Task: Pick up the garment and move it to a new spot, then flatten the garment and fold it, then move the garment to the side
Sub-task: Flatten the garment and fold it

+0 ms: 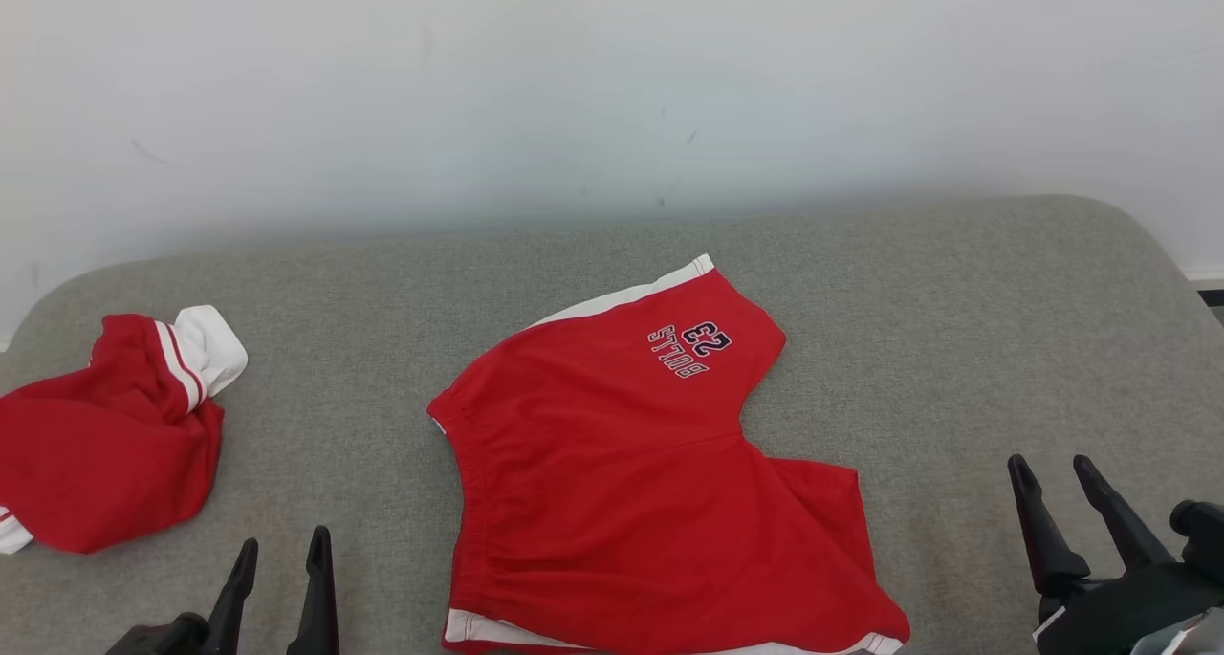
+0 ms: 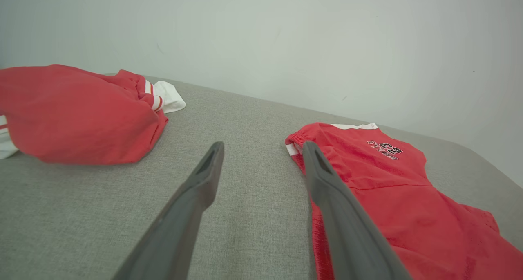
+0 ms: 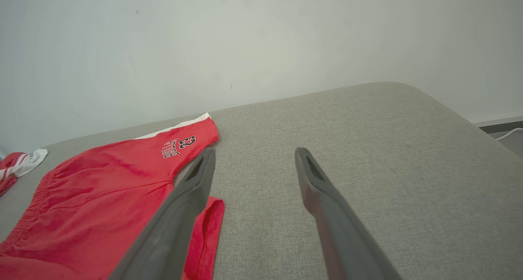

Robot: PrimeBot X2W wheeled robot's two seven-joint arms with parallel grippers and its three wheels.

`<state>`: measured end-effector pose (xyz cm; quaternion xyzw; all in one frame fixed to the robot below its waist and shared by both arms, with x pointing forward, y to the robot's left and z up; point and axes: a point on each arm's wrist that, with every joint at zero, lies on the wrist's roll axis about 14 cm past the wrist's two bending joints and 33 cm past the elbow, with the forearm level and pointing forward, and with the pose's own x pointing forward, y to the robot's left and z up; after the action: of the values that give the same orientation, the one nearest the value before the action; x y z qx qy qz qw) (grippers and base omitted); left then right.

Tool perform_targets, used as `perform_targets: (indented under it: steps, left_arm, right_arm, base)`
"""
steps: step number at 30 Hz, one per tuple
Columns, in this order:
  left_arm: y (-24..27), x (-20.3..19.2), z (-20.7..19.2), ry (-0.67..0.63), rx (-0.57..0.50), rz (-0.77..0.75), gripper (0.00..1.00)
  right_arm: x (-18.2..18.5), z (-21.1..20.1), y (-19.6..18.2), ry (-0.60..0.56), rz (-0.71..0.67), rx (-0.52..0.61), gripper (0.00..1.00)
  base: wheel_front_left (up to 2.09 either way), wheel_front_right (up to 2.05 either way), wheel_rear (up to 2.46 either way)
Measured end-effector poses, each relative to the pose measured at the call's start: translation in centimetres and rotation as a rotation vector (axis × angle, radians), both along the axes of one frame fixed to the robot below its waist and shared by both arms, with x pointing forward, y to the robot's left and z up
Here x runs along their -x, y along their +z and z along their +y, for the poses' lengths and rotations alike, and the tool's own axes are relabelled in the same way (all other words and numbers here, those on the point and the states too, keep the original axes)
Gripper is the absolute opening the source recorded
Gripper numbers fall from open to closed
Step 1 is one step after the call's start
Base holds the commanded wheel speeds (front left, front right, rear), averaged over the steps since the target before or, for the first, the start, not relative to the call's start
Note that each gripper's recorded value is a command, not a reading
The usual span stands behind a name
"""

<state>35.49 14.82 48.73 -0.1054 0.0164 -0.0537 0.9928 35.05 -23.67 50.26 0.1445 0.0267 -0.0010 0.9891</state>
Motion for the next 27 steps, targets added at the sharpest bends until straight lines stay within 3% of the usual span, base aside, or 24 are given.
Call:
perform_targets:
  steps: [18, 27]
  left_arm:
    - [0.80, 0.08, -0.22, 0.012, -0.053, -0.043, 1.00]
    - [0.81, 0.06, -0.30, 0.001, -0.135, -0.048, 1.00]
  right_arm:
    - [-0.19, 0.10, -0.27, -0.018, -0.013, 0.045, 1.00]
    - [0.04, 0.11, -0.75, -0.024, -0.004, 0.057, 1.00]
  base:
    - [0.00, 0.00, 0.00]
    - [0.00, 0.00, 0.00]
